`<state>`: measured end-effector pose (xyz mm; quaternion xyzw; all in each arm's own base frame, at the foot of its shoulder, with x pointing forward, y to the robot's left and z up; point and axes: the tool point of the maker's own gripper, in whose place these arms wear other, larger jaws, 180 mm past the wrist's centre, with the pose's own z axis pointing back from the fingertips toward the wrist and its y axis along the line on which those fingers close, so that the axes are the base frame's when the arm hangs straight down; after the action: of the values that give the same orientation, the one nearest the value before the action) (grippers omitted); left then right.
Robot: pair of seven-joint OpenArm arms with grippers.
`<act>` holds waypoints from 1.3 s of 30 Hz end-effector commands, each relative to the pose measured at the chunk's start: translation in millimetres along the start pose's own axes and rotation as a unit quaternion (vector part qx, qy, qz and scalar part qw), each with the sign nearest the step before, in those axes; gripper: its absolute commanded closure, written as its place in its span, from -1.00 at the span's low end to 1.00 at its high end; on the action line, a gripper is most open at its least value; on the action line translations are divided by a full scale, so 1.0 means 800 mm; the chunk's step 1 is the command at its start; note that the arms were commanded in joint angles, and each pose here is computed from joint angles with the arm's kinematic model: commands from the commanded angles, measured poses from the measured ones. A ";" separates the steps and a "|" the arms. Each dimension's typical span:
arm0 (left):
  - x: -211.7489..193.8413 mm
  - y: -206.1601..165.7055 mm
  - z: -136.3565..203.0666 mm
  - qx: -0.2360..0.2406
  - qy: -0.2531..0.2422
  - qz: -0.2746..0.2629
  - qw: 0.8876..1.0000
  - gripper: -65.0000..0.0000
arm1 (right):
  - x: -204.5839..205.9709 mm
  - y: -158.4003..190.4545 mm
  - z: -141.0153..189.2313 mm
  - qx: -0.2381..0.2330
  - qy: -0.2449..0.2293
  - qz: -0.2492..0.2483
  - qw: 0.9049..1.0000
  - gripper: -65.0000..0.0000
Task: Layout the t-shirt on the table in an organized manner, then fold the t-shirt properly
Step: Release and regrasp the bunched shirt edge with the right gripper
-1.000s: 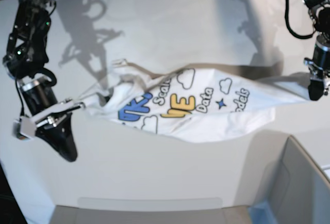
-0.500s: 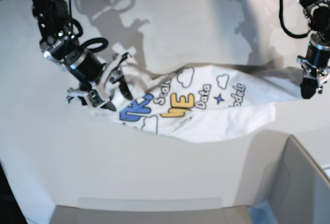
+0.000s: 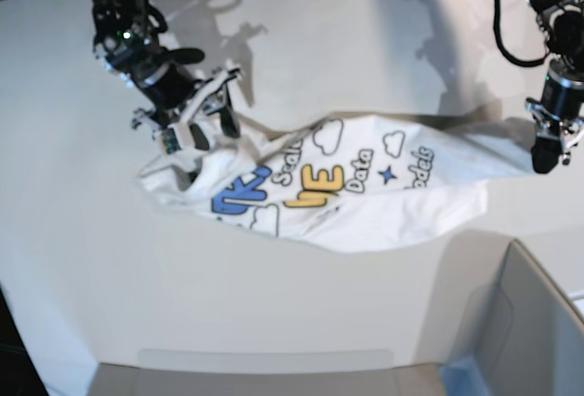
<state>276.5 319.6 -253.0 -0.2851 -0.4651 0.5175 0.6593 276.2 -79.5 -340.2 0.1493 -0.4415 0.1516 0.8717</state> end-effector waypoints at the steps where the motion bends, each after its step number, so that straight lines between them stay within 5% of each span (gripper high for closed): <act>1: 0.001 -0.015 0.002 -0.015 0.010 0.004 1.000 1.00 | 0.011 -0.010 -0.005 -0.010 -0.014 0.010 1.000 0.04; 5: 0.002 -0.014 0.002 -0.014 0.010 0.003 1.000 1.00 | -0.014 -0.028 -0.023 -0.032 0.017 0.012 0.999 0.04; 19: -0.004 -0.017 -0.011 -0.014 0.024 0.000 1.000 1.00 | -0.076 -0.001 -0.060 0.006 0.066 0.009 0.998 0.07; 22: -0.006 -0.018 -0.012 -0.015 0.026 0.000 1.000 1.00 | -0.078 0.022 -0.057 0.025 0.071 0.055 0.996 0.30; 27: -0.006 -0.017 -0.012 -0.014 0.026 -0.001 1.000 1.00 | -0.052 0.041 -0.056 0.024 0.043 0.095 0.994 1.00; 33: -0.006 -0.017 -0.012 -0.014 0.026 -0.001 1.000 1.00 | -0.034 0.043 -0.048 0.012 0.024 0.123 0.992 1.00; 39: -0.003 -0.019 -0.012 -0.014 0.025 -0.005 1.000 1.00 | 0.019 0.049 -0.015 0.003 -0.044 0.120 0.992 1.00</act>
<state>288.8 315.8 -255.5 -0.2898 -0.4567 0.5059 0.6720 269.2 -36.7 -343.7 0.1057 -0.4679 0.2543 0.8398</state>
